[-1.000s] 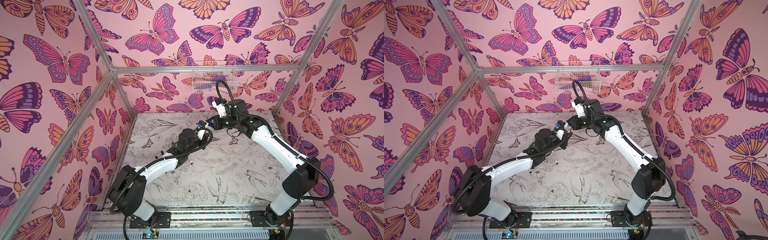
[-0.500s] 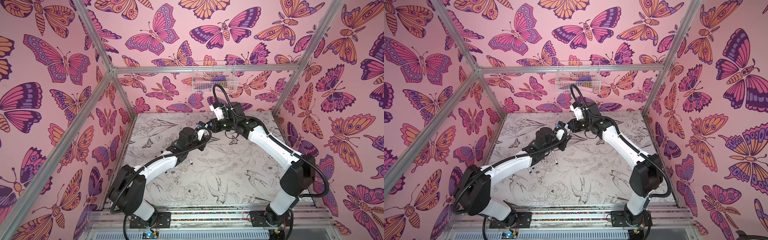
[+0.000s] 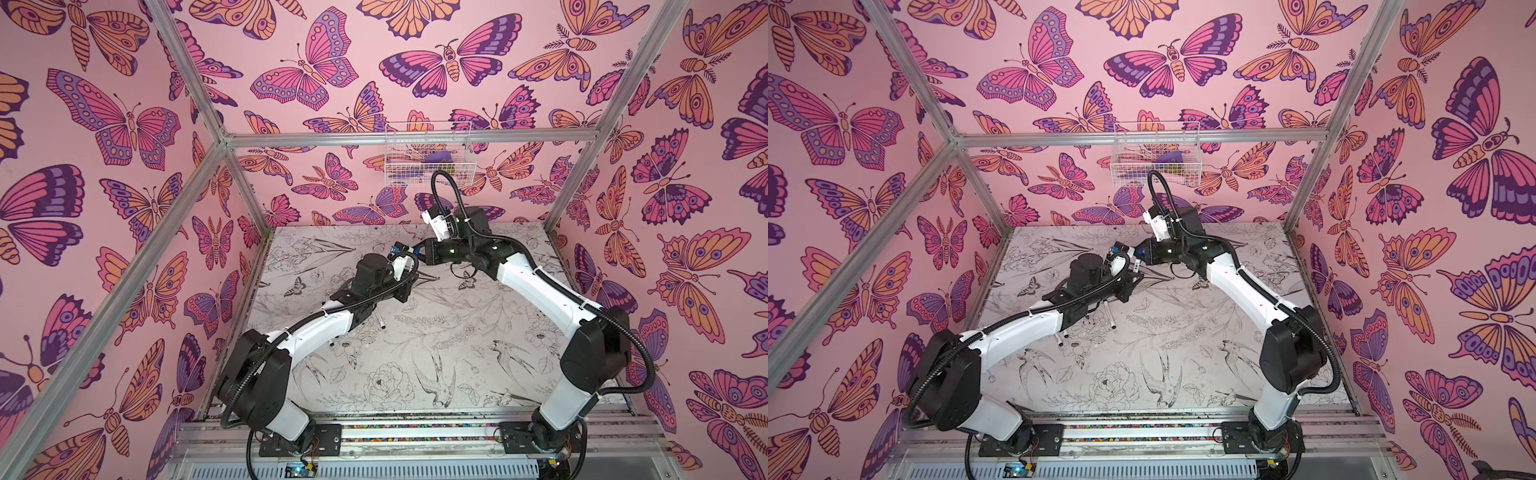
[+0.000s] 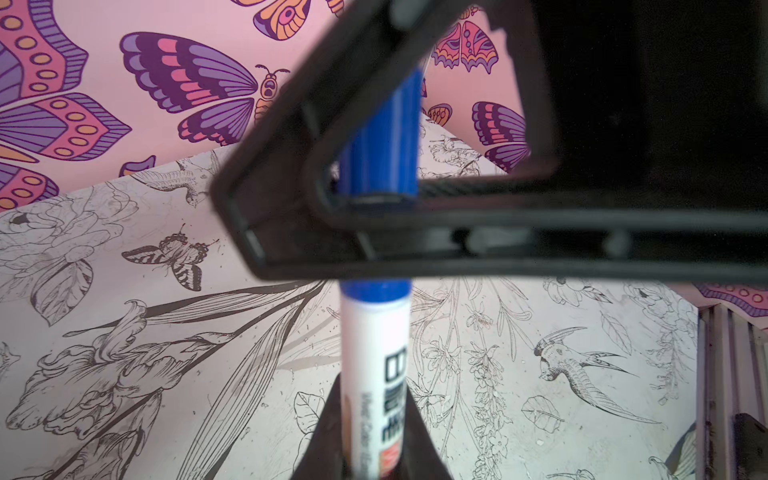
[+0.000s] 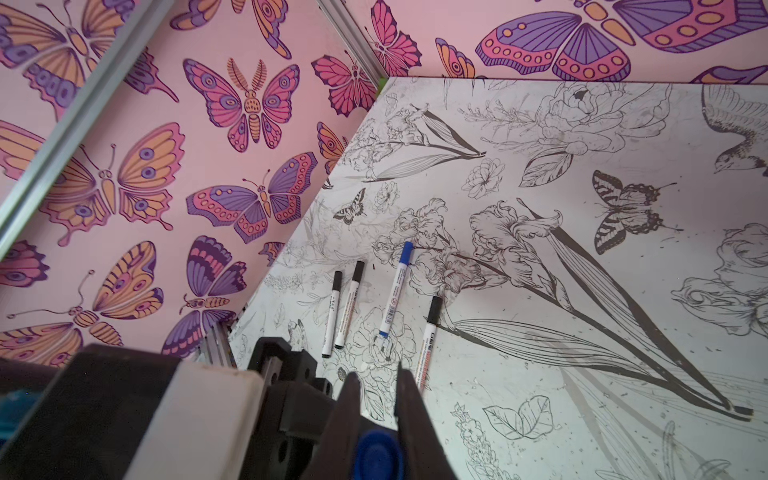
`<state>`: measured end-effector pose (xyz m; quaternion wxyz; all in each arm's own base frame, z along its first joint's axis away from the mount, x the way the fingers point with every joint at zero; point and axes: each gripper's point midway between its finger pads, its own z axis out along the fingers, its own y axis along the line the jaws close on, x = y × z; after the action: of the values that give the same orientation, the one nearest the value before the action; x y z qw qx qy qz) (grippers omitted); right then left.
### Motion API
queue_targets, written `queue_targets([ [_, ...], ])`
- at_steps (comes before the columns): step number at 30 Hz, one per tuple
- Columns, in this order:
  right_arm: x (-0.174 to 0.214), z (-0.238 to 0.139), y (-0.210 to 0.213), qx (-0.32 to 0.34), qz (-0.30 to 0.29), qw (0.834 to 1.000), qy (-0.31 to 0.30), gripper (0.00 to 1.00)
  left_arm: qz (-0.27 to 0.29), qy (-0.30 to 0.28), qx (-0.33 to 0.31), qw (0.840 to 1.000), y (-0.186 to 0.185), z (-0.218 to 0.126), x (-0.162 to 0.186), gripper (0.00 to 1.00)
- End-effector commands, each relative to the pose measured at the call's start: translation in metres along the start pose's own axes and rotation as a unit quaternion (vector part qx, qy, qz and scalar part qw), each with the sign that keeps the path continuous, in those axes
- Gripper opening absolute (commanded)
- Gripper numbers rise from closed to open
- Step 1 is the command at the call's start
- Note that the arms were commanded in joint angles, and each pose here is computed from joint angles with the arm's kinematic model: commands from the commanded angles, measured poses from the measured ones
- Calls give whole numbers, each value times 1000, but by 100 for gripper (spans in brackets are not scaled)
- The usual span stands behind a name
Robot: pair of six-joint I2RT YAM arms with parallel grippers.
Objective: Insert the pens into the pen caps
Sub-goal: 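Release the cap and withdraw the right gripper while the left gripper lowers the marker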
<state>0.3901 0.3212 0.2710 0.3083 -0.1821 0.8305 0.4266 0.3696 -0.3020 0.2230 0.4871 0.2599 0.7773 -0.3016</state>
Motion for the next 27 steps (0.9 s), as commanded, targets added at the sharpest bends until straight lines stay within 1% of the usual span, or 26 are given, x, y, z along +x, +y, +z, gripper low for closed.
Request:
queue_targets([
  [1, 119, 11, -16, -22, 191, 962, 192, 0, 38, -329, 24, 943, -30, -90, -184, 0],
  [2, 111, 9, -16, -32, 196, 964, 177, 0, 19, -311, 23, 950, -26, -83, -166, 0],
  [4, 106, 9, -12, -41, 192, 966, 171, 0, -9, -281, 20, 959, -23, -70, -136, 0],
  [8, 105, 12, -10, -53, 200, 962, 177, 0, -21, -222, 27, 974, -33, -50, -82, 0],
  [10, 106, 13, -10, -54, 202, 962, 177, 0, -26, -204, 27, 978, -37, -46, -63, 0],
  [14, 101, 9, -5, -58, 197, 963, 171, 0, -33, -186, 10, 982, -35, -46, -38, 0],
  [15, 100, 9, -4, -61, 198, 963, 170, 1, -36, -168, 5, 985, -32, -44, -28, 0],
  [18, 90, 5, 3, -68, 192, 967, 155, 12, -36, -144, 5, 989, -31, -36, -9, 0],
  [22, 67, 0, 14, -76, 174, 974, 125, 26, -35, -101, 10, 994, -30, -21, 23, 0],
  [23, 61, -2, 16, -77, 170, 976, 116, 31, -36, -90, 9, 995, -29, -17, 32, 0],
  [27, 34, -12, 25, -80, 151, 982, 76, 54, -56, -53, 12, 997, -25, -3, 66, 0],
])
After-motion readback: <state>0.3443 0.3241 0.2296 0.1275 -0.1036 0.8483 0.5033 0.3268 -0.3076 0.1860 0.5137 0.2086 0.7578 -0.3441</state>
